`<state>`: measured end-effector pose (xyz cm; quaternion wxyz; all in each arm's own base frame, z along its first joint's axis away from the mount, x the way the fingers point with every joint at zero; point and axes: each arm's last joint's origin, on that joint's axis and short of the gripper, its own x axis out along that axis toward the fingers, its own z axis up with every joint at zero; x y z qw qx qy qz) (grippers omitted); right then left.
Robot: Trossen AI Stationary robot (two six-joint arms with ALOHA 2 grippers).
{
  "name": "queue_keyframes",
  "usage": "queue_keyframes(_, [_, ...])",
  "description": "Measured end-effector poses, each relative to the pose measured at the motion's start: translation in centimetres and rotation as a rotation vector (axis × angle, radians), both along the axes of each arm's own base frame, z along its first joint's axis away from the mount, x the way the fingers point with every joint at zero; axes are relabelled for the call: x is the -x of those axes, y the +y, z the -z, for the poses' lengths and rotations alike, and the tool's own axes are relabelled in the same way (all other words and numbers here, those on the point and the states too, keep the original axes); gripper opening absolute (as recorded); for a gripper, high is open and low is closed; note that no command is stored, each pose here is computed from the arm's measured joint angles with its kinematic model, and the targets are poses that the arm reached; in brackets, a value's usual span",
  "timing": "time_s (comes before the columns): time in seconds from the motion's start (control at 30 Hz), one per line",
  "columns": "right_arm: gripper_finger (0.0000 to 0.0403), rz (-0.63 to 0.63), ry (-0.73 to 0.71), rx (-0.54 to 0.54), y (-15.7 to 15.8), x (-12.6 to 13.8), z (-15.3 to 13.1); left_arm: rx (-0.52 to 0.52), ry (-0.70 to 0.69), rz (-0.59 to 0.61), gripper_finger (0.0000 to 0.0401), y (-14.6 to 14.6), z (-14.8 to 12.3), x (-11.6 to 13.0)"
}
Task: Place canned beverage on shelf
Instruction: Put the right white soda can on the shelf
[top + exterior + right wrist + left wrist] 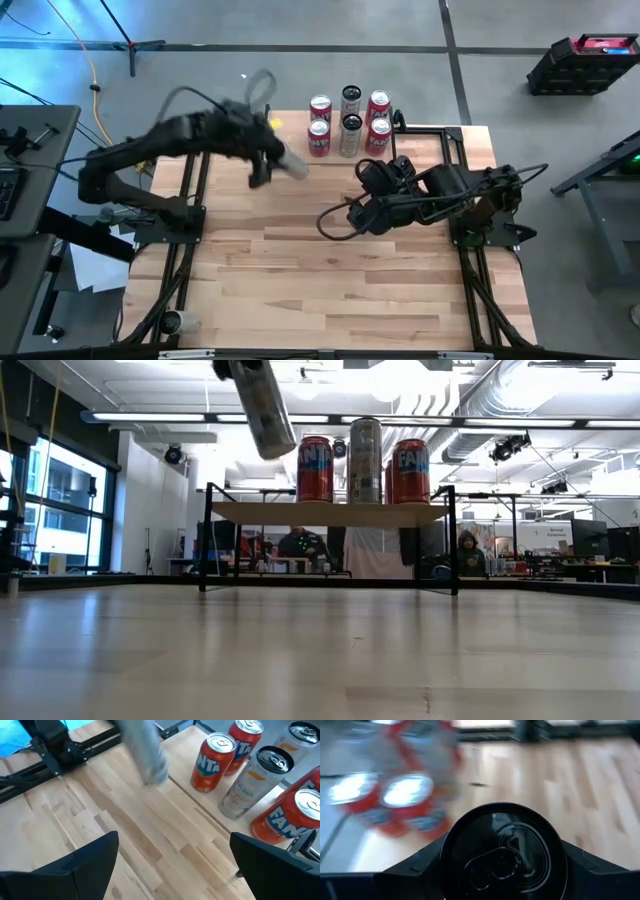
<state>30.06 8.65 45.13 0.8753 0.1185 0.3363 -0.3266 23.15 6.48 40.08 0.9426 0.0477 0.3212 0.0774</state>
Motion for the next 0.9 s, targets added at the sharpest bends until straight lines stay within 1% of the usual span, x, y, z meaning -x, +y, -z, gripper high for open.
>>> queue_keyframes(0.1, [0.0369,0.025,-0.007,-0.006,-0.5,-0.1,0.0,-0.003,-0.022,-0.108,0.0242,1.5,-2.3,1.7])
queue_keyframes(0.17, [0.0369,0.044,-0.009,-0.007,-1.0,-0.3,0.0,-0.018,0.003,-0.143,0.0242,2.6,-3.6,2.4])
queue_keyframes(0.23, [0.0369,0.062,-0.010,-0.008,-1.5,-0.4,0.0,-0.036,0.040,-0.169,0.0241,3.8,-4.4,2.6])
queue_keyframes(0.37, [0.0369,0.100,-0.014,-0.011,-2.5,-0.6,0.0,-0.079,0.091,-0.203,0.0241,6.3,-5.5,2.1])
queue_keyframes(0.47, [0.0369,0.133,-0.027,-0.022,-3.0,-0.7,0.0,-0.083,0.151,-0.225,0.0241,8.4,-5.0,1.4])
queue_keyframes(0.6, [0.0369,0.165,-0.047,-0.042,-3.2,-0.7,0.0,-0.068,0.222,-0.231,0.0241,11.3,-3.2,0.3])
queue_keyframes(0.77, [0.0369,0.149,-0.034,-0.029,-3.2,-0.7,0.0,-0.021,0.264,-0.171,0.0241,14.1,-1.0,-0.6])
queue_keyframes(0.83, [0.0369,0.129,-0.017,-0.015,-3.3,-0.8,0.0,-0.023,0.283,-0.170,0.0241,15.1,-0.4,-0.8])
queue_keyframes(0.9, [0.0369,0.103,0.006,-0.007,-3.4,-0.8,0.0,-0.032,0.273,-0.179,0.0241,16.0,0.0,-1.0])
